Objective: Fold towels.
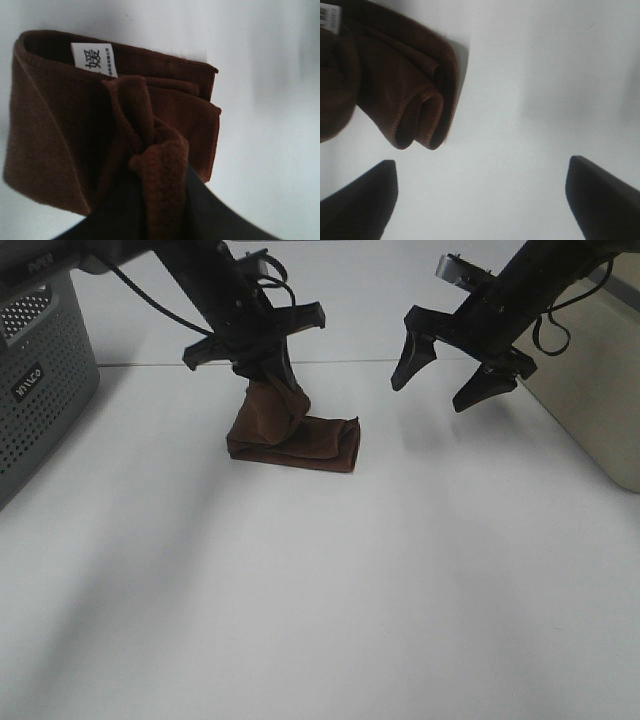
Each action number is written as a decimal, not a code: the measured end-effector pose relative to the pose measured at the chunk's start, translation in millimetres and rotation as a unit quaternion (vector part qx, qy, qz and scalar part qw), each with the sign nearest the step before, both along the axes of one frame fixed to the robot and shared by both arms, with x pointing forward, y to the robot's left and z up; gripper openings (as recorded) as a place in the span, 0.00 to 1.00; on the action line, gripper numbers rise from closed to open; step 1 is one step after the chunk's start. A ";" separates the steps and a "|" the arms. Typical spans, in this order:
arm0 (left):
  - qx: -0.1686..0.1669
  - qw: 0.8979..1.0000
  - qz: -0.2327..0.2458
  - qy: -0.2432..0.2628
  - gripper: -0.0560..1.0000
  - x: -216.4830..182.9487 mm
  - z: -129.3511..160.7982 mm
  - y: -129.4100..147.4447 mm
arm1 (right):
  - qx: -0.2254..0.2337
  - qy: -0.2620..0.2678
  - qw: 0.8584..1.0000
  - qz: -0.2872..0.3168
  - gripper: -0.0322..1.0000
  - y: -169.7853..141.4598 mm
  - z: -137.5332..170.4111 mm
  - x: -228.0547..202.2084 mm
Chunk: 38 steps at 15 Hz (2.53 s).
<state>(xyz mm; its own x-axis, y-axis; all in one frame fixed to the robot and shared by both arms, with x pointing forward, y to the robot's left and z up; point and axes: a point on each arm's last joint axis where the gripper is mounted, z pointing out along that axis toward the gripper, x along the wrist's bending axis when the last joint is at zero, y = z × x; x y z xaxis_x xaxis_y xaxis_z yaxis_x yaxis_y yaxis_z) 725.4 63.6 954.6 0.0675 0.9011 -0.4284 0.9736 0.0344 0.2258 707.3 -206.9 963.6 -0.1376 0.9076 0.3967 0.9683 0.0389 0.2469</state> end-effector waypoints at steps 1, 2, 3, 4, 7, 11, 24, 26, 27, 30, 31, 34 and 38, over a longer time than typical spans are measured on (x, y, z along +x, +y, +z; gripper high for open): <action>-0.006 1.000 0.014 0.002 0.25 -0.6 -8.2 -9.2 | 0.002 -0.005 1.000 0.000 0.86 0.0 8.0 -1.7; -0.015 1.000 0.024 0.001 0.35 -1.9 -12.1 -18.0 | 0.003 -0.010 1.000 0.001 0.86 -0.1 15.5 -3.5; -0.031 0.999 0.030 -0.004 0.47 -3.3 -11.1 -26.3 | 0.004 -0.012 1.000 0.002 0.86 -0.1 21.0 -5.2; -0.055 0.998 0.036 -0.006 0.60 -4.3 -8.3 -33.3 | 0.006 -0.012 1.000 0.003 0.86 0.1 23.4 -6.1; -0.094 0.994 0.049 -0.033 0.78 -2.4 8.8 -38.7 | 0.021 -0.010 1.000 0.002 0.86 2.2 29.0 -8.0; -0.047 0.983 0.089 -0.152 0.79 20.0 76.4 23.6 | 0.145 0.002 0.989 0.002 0.86 23.1 38.4 -9.0; 0.045 0.988 0.065 -0.130 0.79 15.7 107.4 96.1 | 0.351 0.085 0.932 -0.025 0.85 82.8 -101.1 9.8; 0.060 0.989 0.049 -0.126 0.79 12.4 109.3 97.8 | 0.352 0.057 0.934 0.004 0.85 83.2 -87.2 9.4; 0.067 0.988 0.041 -0.134 0.79 10.9 114.2 99.2 | 0.354 0.041 0.934 0.024 0.85 84.1 -69.4 8.0; 0.088 0.978 0.000 -0.189 0.79 -1.7 150.0 104.2 | 0.311 -0.010 0.947 0.081 0.85 79.6 2.3 -4.0; 0.098 0.968 -0.014 -0.231 0.79 -17.9 184.4 104.4 | 0.247 -0.006 0.963 0.103 0.85 72.1 34.6 -18.5; 0.133 0.954 -0.021 -0.267 0.79 -56.8 229.5 109.7 | 0.121 -0.023 0.987 0.100 0.85 52.3 84.5 -41.6; 0.188 0.953 -0.023 -0.239 0.79 -124.8 244.7 137.0 | -0.006 -0.088 0.993 0.075 0.85 32.4 155.5 -96.7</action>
